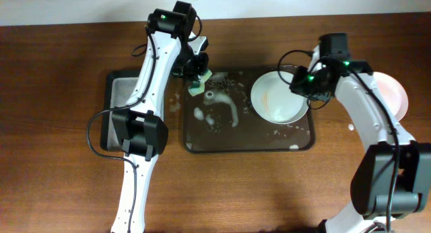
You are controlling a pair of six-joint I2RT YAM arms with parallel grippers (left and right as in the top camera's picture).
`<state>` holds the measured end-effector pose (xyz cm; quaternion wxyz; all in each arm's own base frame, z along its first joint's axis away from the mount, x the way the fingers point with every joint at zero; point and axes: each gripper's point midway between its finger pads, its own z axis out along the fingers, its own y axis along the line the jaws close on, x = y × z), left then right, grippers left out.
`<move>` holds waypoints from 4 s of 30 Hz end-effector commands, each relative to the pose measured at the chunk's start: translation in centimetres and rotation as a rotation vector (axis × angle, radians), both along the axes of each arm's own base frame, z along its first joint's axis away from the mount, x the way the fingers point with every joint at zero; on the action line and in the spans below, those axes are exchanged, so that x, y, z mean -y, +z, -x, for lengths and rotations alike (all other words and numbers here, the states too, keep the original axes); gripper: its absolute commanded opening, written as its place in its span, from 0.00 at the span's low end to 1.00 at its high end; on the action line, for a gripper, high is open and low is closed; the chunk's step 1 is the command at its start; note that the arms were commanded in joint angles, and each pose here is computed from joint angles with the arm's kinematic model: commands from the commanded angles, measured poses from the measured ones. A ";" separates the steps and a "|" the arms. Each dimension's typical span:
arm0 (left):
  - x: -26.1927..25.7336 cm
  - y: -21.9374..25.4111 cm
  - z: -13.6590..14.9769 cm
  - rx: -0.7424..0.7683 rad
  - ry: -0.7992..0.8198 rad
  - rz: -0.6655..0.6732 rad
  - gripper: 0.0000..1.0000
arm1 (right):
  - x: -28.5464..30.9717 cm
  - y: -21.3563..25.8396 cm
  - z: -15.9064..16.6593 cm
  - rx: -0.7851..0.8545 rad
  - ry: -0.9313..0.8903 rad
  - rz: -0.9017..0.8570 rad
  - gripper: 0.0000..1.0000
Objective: Clean dirty plates on tray and stack at the side
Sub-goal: 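Lower the plate onto the cleaned plate and open the right gripper, then move the right gripper to the last white plate and grasp its rim, then bring the sponge in the left gripper onto the held plate and scrub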
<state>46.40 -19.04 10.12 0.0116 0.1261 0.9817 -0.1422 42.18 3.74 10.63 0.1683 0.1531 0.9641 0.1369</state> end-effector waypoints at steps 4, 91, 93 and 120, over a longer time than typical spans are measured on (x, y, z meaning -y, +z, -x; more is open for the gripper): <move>-0.2 1.9 -0.3 0.054 0.008 -0.015 0.00 | -1.4 -2.4 0.5 -0.059 0.039 0.066 0.33; -0.1 1.9 0.2 0.027 0.035 -0.007 0.00 | -2.6 -12.5 0.3 -0.227 0.208 -0.051 0.05; 1.0 2.0 0.6 0.023 0.015 0.010 0.00 | -2.6 -12.5 0.2 -0.224 0.205 -0.053 0.04; 12.7 -9.8 2.9 0.065 -0.137 0.015 0.00 | -3.1 -12.3 -0.1 -0.207 0.206 -0.077 0.04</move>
